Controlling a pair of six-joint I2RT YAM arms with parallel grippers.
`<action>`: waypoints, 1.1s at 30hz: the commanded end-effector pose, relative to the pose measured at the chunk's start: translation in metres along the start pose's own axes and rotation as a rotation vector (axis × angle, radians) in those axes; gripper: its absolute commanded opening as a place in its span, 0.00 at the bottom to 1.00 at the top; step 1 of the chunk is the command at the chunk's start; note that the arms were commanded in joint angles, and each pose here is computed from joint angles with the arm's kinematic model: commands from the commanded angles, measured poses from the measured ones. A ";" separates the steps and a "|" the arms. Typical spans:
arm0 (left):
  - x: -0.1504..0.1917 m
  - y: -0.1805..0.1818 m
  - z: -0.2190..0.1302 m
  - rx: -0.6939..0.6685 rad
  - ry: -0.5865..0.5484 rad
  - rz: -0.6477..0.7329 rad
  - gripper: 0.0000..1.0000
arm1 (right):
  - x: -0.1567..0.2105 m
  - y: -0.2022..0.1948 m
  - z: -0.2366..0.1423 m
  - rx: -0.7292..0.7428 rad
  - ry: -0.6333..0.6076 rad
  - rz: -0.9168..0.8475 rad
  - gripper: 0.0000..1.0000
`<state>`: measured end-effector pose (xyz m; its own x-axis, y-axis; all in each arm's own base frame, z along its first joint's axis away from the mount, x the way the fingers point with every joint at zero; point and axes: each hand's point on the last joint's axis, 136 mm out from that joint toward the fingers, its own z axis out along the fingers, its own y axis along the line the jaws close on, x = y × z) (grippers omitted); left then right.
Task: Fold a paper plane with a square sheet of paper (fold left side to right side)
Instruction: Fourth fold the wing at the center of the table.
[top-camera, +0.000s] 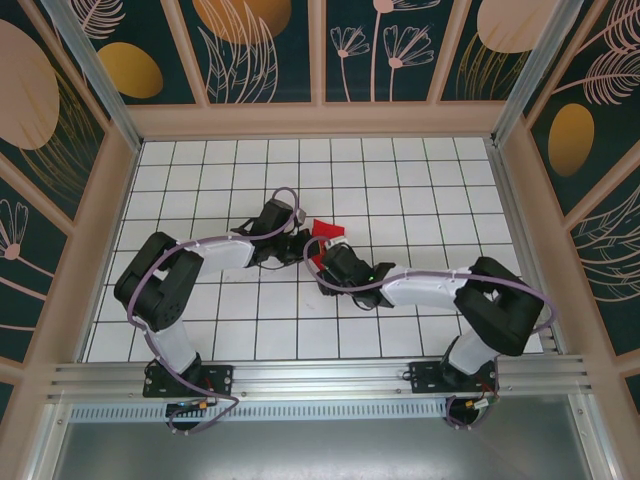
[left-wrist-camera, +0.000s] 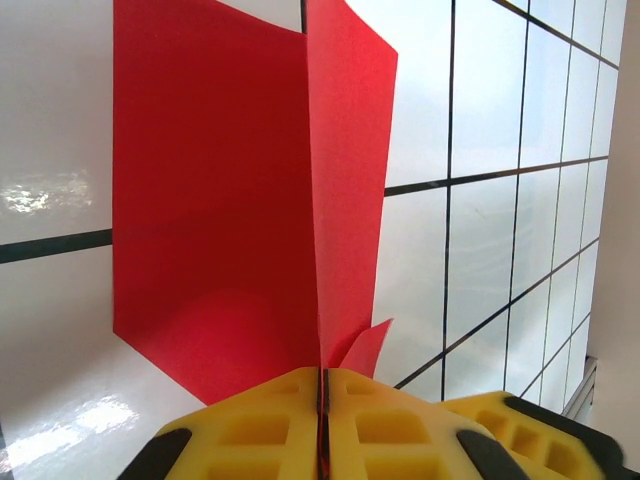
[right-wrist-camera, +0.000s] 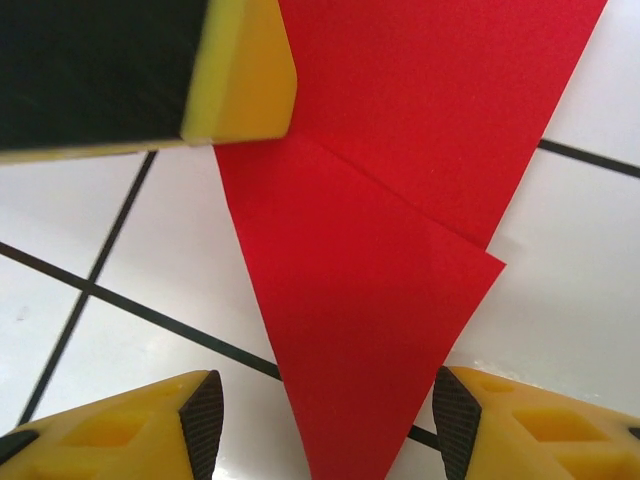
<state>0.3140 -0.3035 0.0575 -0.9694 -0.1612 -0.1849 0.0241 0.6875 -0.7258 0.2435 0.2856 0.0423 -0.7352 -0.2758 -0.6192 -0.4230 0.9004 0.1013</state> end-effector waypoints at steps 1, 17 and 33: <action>-0.004 -0.011 -0.006 0.025 -0.018 0.000 0.11 | -0.017 0.006 0.003 0.013 -0.060 0.003 0.60; -0.006 -0.012 -0.006 0.010 -0.016 0.010 0.11 | -0.010 0.003 0.019 0.040 -0.030 -0.026 0.45; -0.009 -0.014 -0.008 -0.007 -0.014 0.032 0.24 | 0.004 -0.002 0.022 0.009 0.014 -0.010 0.19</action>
<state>0.3173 -0.3043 0.0621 -0.9689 -0.1636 -0.1855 0.0207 0.6937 -0.7200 0.2534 0.2883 0.0246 -0.7324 -0.3016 -0.6104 -0.4237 0.9037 0.0619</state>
